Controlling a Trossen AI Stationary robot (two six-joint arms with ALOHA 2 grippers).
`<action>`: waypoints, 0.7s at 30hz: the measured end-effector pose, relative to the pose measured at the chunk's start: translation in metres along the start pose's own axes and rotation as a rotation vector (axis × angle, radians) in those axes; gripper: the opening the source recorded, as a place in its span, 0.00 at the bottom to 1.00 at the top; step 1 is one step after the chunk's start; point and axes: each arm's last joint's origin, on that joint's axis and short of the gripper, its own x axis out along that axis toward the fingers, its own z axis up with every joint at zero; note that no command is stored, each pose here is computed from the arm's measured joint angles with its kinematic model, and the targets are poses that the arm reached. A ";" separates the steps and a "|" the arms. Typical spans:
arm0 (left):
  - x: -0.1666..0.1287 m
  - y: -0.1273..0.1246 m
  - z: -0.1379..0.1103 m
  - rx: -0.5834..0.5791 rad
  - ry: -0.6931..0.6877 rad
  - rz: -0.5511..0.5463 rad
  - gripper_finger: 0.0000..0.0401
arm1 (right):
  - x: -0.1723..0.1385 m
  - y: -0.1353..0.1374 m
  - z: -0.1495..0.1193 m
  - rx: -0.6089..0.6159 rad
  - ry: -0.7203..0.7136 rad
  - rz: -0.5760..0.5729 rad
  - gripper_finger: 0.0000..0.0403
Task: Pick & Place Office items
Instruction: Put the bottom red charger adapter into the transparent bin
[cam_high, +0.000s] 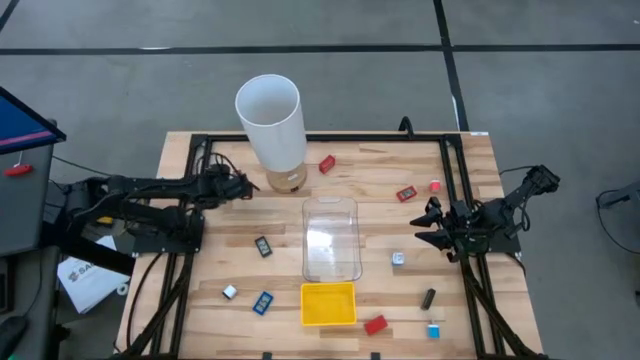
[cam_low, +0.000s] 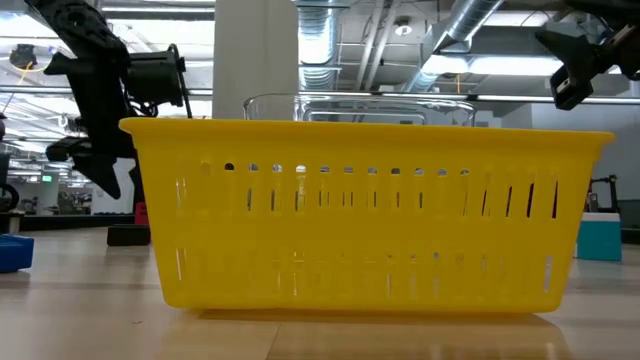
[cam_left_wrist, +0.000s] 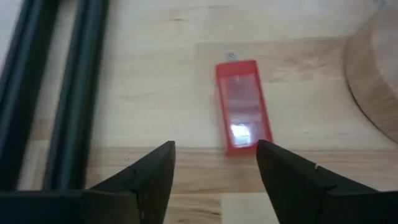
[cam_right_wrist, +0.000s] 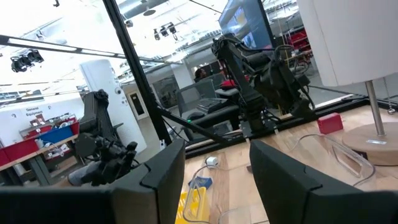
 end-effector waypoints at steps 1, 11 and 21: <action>0.000 -0.003 -0.001 -0.009 -0.009 -0.018 0.59 | 0.000 0.000 0.000 0.000 0.000 0.000 0.43; 0.014 -0.018 -0.006 -0.008 -0.028 -0.025 0.64 | 0.000 0.000 0.000 0.000 0.000 0.001 0.43; 0.033 -0.020 -0.009 -0.004 -0.018 0.058 0.54 | 0.000 0.000 0.000 0.000 0.001 0.001 0.43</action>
